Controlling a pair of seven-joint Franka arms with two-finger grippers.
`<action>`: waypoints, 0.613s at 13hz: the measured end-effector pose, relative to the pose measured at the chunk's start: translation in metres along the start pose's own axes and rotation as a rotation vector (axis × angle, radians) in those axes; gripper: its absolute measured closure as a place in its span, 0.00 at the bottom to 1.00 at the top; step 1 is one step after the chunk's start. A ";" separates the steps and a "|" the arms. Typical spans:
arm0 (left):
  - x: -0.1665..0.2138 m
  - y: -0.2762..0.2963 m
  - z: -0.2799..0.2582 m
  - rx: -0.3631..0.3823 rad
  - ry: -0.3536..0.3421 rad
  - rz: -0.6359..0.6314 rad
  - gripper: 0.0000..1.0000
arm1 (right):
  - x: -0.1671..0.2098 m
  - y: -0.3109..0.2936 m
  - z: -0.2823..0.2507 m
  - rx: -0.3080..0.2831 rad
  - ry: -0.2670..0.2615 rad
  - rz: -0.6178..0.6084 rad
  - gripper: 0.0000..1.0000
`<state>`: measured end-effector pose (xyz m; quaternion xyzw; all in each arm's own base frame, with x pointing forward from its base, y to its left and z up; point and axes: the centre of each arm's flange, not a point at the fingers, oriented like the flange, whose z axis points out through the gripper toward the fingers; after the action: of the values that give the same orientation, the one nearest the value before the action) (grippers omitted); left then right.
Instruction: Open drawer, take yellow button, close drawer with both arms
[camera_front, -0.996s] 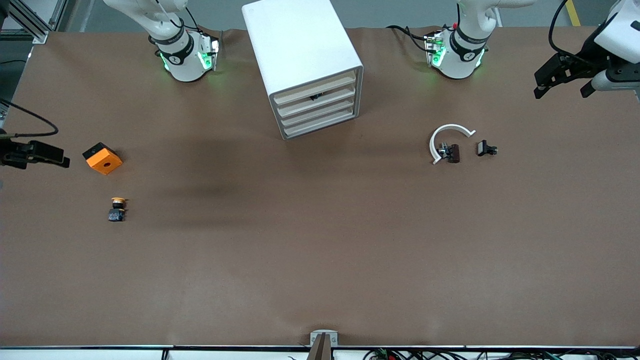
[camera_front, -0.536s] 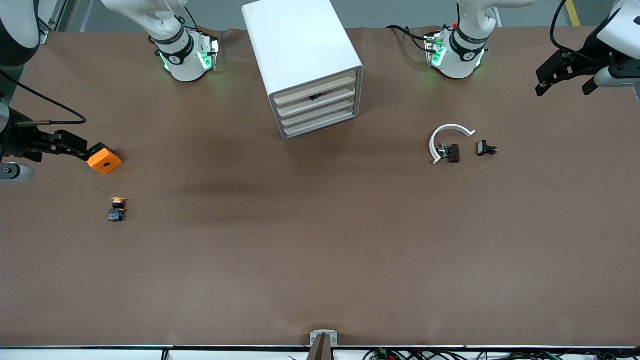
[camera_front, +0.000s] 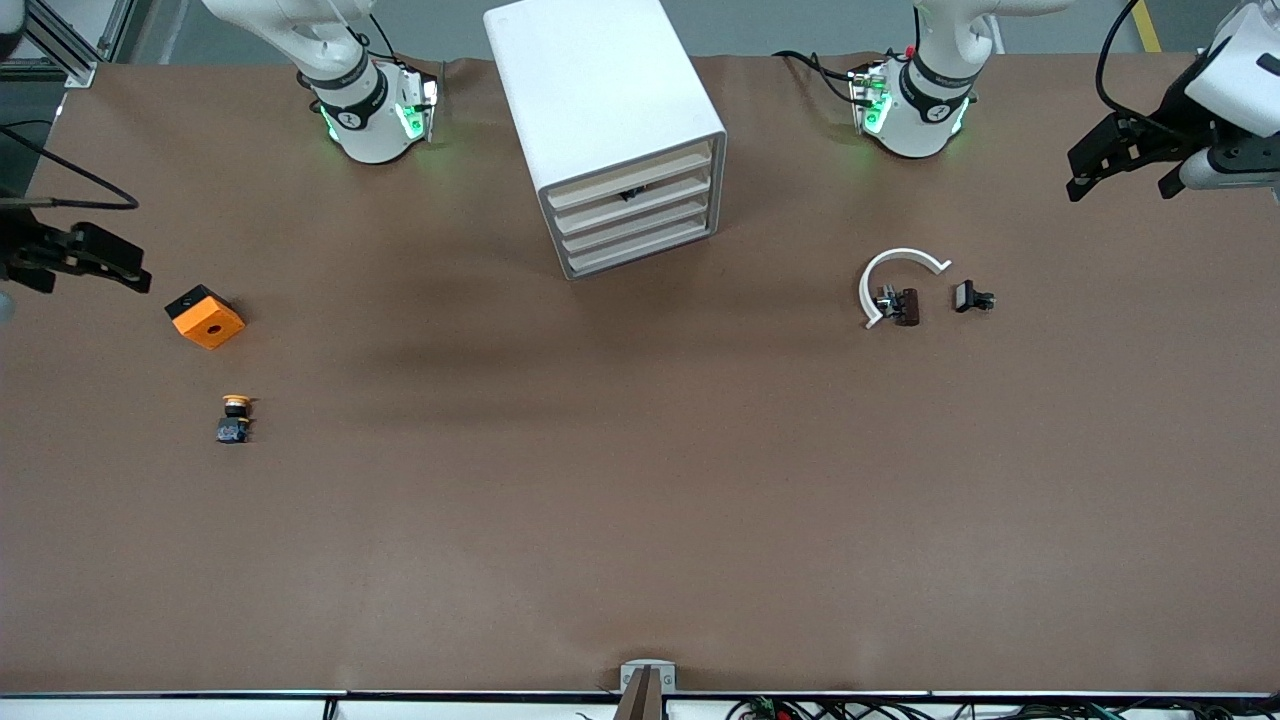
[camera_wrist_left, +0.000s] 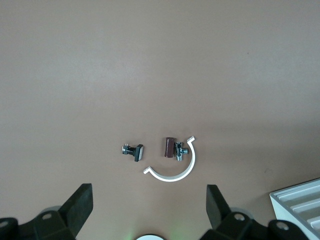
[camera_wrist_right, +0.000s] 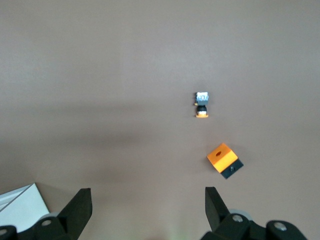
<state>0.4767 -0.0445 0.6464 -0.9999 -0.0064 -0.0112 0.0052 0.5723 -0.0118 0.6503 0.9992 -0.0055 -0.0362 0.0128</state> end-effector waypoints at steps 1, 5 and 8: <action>0.000 0.000 0.000 0.000 -0.001 0.000 0.00 | -0.006 0.003 -0.004 0.002 -0.006 0.005 0.00; 0.000 0.001 0.002 0.001 -0.005 0.001 0.00 | -0.018 0.004 -0.005 0.004 -0.008 0.007 0.00; -0.001 0.002 0.005 0.002 -0.012 0.004 0.00 | -0.028 0.005 -0.007 0.006 0.011 0.007 0.00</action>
<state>0.4762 -0.0465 0.6411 -1.0000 -0.0045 -0.0053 0.0062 0.5449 -0.0164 0.6595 0.9994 -0.0089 -0.0308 0.0101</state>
